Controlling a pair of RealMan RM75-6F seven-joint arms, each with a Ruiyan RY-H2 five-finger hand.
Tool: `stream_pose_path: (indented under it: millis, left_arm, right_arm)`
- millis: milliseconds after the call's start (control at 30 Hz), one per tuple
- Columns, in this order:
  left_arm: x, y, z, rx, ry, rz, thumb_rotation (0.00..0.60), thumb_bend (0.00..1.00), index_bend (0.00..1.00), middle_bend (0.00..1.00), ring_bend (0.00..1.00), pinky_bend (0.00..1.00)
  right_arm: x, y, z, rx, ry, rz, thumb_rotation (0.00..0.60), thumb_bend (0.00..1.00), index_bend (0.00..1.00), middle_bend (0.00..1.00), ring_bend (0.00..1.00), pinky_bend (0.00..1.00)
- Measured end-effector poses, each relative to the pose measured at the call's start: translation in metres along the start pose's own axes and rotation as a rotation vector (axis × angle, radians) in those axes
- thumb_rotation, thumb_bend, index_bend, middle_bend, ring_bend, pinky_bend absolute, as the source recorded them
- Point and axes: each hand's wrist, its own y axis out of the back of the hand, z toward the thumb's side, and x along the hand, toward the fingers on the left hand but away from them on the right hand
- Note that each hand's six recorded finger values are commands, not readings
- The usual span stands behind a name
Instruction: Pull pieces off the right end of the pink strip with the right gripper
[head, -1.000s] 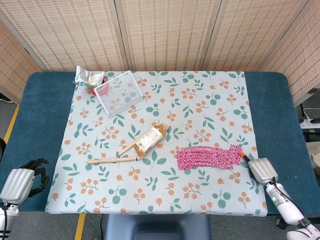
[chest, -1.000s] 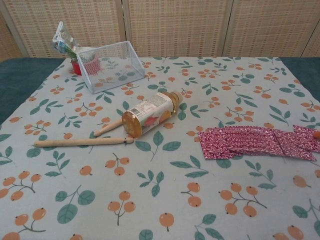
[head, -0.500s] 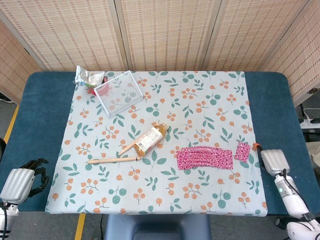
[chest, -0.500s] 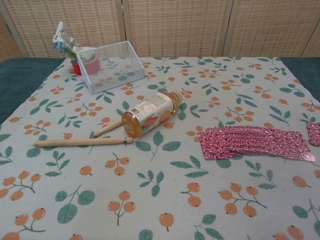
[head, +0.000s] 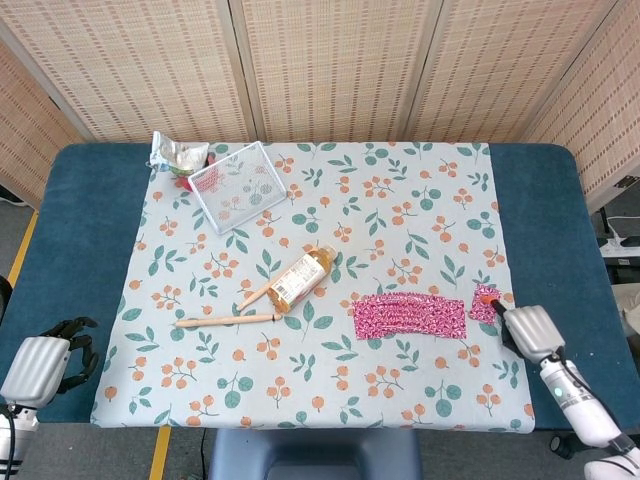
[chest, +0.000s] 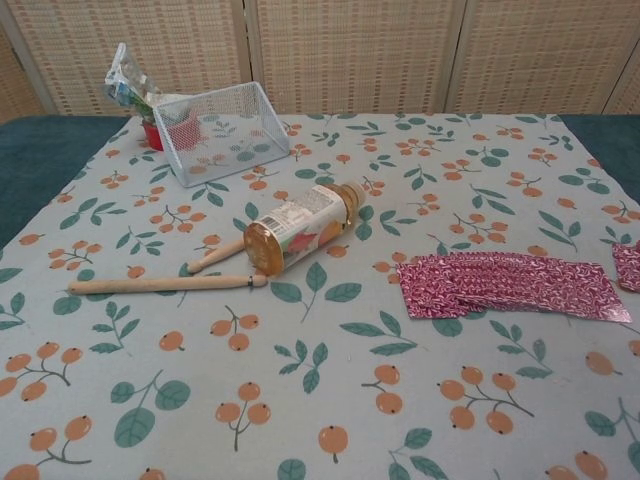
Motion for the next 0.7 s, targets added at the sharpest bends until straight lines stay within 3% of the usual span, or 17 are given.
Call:
stream_pose_path:
  millis: [167, 700]
  left_arm:
    - [0.0, 0.0, 0.0, -0.001, 0.0, -0.001, 0.6, 0.66, 0.28, 0.31, 0.33, 0.57]
    - [0.0, 0.0, 0.0, -0.001, -0.001, 0.001, 0.6, 0.66, 0.28, 0.31, 0.34, 0.57]
  right_arm:
    - [0.013, -0.012, 0.016, 0.016, 0.097, 0.047, 0.6, 1.0, 0.18, 0.78, 0.91, 0.8]
    - [0.006, -0.027, 0.014, 0.055, 0.094, 0.075, 0.6, 1.0, 0.16, 0.78, 0.91, 0.8]
